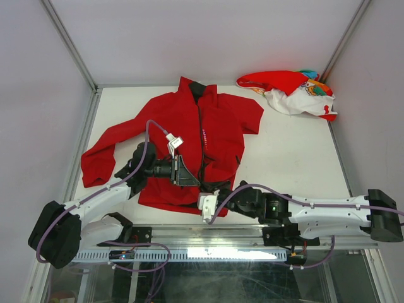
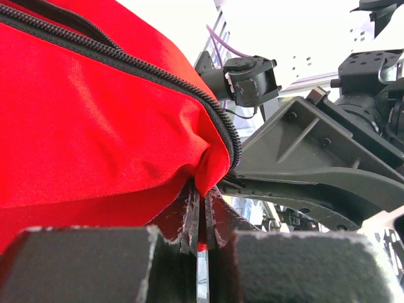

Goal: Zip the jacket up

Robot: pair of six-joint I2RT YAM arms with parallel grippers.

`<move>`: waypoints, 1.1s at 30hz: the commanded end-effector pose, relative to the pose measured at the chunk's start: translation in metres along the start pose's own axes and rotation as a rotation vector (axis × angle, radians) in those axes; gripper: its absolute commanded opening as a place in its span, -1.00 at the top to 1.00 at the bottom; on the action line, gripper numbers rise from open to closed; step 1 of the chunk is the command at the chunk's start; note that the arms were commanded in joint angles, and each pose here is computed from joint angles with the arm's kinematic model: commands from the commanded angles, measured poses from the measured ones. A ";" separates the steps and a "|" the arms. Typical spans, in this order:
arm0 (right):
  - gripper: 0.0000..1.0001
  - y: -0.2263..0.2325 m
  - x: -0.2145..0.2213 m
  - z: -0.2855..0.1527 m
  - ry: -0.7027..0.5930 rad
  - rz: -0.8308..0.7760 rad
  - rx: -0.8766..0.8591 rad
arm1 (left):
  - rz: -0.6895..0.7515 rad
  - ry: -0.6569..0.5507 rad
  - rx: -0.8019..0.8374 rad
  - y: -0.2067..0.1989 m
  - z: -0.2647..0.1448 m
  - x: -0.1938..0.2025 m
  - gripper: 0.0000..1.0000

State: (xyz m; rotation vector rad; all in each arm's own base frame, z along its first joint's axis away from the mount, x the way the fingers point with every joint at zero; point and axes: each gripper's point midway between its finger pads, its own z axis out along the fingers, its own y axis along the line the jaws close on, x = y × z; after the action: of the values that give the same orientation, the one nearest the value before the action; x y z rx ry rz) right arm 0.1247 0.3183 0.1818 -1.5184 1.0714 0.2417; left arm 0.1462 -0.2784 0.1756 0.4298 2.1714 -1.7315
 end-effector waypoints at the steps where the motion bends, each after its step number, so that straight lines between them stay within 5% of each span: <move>1: 0.51 -0.023 -0.030 -0.004 -0.068 0.106 0.050 | 0.085 -0.014 0.035 -0.018 -0.001 -0.010 1.00; 17: 1.00 -0.034 -0.023 0.007 -0.047 0.241 -0.024 | 0.101 -0.005 0.035 -0.019 -0.003 -0.006 1.00; 25: 1.00 -0.032 -0.021 0.020 -0.037 0.243 -0.136 | 0.104 0.000 0.031 -0.019 -0.005 -0.003 1.00; 33: 1.00 -0.095 0.024 0.028 0.159 0.267 0.049 | 0.070 0.051 0.018 -0.014 -0.006 0.015 1.00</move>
State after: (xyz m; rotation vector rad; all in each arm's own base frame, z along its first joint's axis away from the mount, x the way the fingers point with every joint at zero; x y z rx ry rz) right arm 0.1646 0.3306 0.1868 -1.5313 1.3560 0.4335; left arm 0.1553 -0.2730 0.1660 0.4039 2.1902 -1.6112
